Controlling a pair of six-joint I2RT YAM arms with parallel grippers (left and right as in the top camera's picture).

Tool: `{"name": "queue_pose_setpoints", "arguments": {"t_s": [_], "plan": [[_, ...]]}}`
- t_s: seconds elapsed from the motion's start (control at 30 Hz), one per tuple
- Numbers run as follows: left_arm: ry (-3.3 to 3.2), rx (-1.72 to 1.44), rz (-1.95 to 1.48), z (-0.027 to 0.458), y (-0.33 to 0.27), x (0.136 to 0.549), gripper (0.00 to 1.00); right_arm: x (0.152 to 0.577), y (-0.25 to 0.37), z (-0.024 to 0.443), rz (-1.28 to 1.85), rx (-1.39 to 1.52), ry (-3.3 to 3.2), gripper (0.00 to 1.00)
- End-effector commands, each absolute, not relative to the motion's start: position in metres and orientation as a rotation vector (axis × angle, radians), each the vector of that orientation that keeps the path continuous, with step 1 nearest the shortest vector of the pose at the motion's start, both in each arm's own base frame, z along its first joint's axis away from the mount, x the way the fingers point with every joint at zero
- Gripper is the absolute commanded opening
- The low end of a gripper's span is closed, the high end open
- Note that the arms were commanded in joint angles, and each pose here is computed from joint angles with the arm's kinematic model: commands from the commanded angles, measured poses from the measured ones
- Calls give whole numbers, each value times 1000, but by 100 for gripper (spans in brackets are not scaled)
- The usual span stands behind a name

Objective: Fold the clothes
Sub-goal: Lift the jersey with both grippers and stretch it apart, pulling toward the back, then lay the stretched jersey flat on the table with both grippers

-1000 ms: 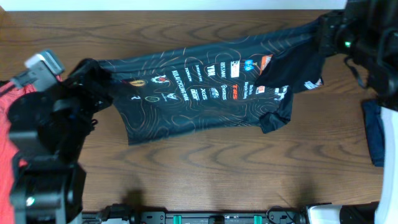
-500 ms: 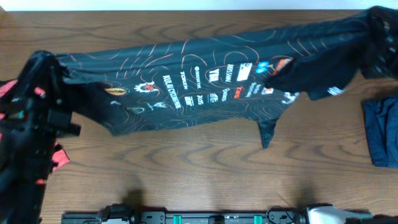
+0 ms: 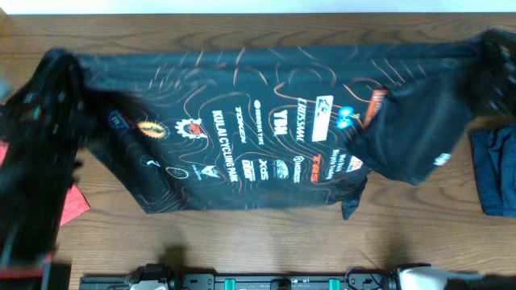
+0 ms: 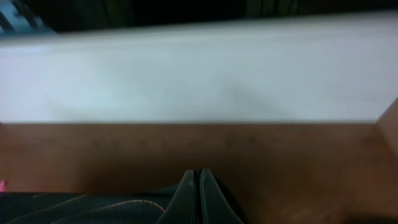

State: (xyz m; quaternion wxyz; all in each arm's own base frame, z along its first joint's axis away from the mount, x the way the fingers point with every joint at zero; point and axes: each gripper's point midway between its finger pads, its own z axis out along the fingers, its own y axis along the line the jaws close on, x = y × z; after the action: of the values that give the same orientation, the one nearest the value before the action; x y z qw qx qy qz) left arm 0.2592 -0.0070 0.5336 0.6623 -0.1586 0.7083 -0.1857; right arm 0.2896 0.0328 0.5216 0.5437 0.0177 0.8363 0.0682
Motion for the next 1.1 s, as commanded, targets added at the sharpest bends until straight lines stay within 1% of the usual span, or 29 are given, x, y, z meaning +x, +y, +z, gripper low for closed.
{"name": "queue_pose_setpoints", "arguments": {"t_s": [0.0,0.13,0.23,0.43,0.53,0.63,0.77,1.07], "plan": [[1719,-451,-300,496,13,313,6,337,18,478,66,147,2132,1],[1903,-497,-270,436,15,372,6,378,23,424,37,145,2304,1],[2049,-530,-247,381,15,413,6,406,26,384,15,144,2415,1],[2241,-582,-208,285,17,476,6,464,22,308,-26,159,2563,1],[2279,-592,-200,250,18,500,6,488,22,273,-4,142,2613,1],[2306,-598,-193,221,19,518,6,505,22,236,25,151,2674,1],[2337,-606,-186,198,19,526,6,515,21,204,24,151,2727,2],[2367,-617,-137,176,24,527,6,517,19,188,14,144,2764,1]]}}
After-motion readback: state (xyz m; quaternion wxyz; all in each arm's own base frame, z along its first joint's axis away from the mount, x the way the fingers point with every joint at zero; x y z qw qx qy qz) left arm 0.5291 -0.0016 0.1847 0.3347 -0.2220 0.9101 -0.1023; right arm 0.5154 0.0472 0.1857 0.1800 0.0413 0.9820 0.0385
